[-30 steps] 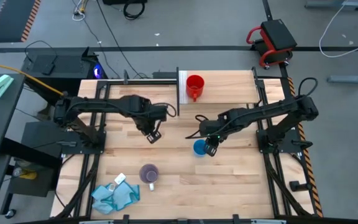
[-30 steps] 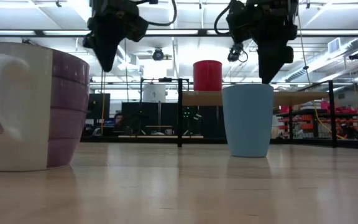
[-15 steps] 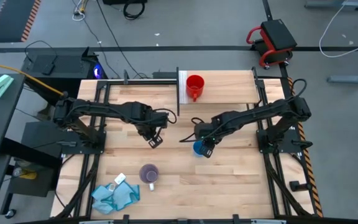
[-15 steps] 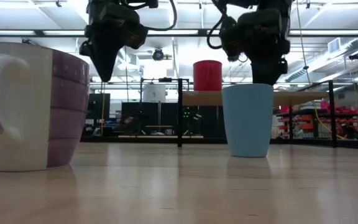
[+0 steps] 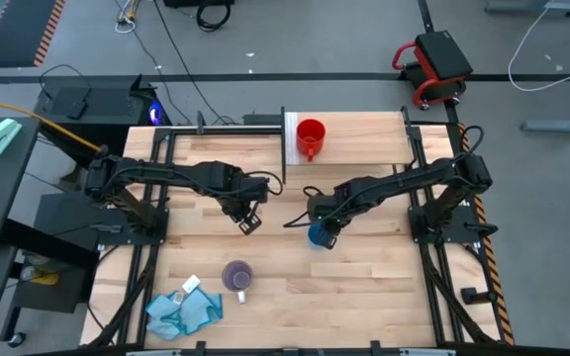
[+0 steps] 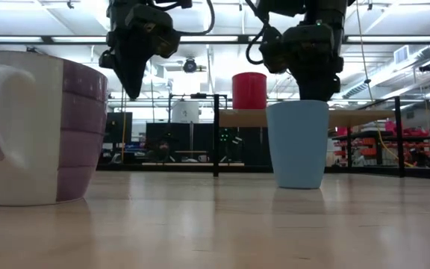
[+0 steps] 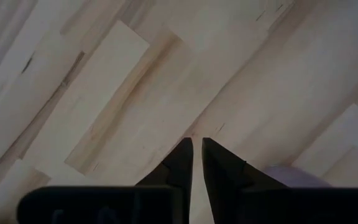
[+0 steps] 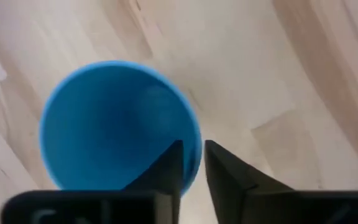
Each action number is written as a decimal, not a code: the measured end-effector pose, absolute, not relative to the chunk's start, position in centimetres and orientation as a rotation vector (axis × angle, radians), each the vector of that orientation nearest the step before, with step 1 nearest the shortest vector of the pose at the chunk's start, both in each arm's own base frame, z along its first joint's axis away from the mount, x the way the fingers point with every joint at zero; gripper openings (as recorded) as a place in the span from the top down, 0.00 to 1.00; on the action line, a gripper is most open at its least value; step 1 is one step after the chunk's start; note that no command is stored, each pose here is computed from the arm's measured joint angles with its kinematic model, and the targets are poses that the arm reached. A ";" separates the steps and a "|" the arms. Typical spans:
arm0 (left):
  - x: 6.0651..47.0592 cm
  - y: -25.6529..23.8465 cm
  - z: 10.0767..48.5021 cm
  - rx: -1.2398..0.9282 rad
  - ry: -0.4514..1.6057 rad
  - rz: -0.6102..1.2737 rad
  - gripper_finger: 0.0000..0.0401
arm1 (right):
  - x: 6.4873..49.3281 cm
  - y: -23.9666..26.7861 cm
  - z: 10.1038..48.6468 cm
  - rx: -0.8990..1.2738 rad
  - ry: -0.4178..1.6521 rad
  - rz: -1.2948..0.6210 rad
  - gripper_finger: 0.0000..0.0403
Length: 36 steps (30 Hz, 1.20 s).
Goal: Stack small to large cups/mugs on shelf
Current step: Put the blue cup on the shelf
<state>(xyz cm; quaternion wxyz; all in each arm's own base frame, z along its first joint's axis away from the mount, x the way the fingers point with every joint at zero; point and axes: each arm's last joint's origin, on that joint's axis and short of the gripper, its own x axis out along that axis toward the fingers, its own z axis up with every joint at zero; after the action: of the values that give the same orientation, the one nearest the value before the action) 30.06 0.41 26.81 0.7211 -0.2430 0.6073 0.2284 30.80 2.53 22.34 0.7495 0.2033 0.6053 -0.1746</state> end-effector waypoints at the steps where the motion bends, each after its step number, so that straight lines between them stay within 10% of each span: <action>1: 30.1 0.4 26.8 -0.537 1.340 0.504 0.90 | 30.8 2.4 22.4 0.444 1.321 -0.382 0.86; 12: 30.2 0.4 26.8 -0.537 1.332 0.501 0.91 | 29.2 0.7 23.8 0.395 1.423 -0.392 0.98; 36: 30.3 0.4 26.9 -0.540 1.319 0.496 0.95 | 20.5 -13.6 44.8 0.368 1.036 -0.757 0.99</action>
<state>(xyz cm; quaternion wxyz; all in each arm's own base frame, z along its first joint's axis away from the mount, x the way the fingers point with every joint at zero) 30.29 0.42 26.85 0.7287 -0.2450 0.5985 0.2252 20.46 -13.60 44.82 0.7855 0.1707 0.4802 -0.3511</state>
